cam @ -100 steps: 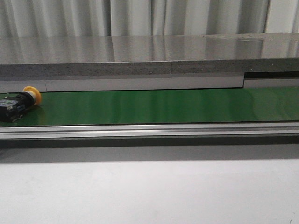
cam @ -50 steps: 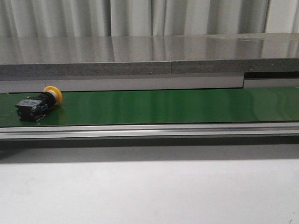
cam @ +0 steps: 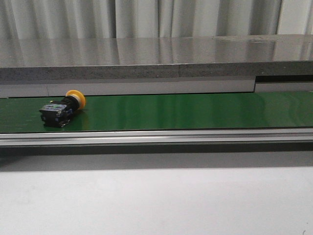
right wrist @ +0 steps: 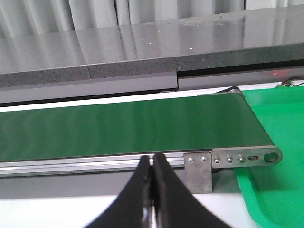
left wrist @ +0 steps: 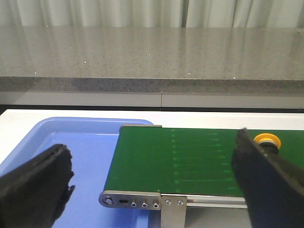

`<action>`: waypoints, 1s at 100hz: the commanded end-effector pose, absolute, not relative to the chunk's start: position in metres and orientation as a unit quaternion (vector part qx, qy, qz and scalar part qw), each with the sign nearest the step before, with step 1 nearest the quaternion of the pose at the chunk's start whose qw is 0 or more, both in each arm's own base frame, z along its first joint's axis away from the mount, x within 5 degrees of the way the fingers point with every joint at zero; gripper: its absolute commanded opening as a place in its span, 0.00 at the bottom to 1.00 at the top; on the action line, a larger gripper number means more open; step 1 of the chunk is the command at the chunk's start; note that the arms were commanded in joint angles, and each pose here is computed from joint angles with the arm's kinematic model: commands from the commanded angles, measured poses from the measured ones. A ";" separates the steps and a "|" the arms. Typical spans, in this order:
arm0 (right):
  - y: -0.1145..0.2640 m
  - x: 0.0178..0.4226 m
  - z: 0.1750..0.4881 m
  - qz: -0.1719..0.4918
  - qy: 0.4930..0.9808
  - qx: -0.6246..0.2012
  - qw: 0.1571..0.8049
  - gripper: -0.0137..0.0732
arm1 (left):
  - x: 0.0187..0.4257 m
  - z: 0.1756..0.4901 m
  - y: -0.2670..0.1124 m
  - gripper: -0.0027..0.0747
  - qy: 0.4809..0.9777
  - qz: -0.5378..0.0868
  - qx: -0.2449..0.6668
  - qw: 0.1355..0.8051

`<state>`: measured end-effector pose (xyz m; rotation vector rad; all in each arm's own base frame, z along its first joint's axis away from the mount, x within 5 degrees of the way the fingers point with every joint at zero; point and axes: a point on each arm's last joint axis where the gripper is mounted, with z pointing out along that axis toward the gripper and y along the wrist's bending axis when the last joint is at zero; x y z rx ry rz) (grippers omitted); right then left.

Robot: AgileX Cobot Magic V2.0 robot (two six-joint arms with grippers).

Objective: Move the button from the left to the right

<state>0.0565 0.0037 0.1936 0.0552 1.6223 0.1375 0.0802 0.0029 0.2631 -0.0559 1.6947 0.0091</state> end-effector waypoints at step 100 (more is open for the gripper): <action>0.002 0.049 0.252 0.061 0.643 0.021 0.763 0.08 | 0.081 0.278 0.003 0.01 0.719 0.001 -0.027 0.694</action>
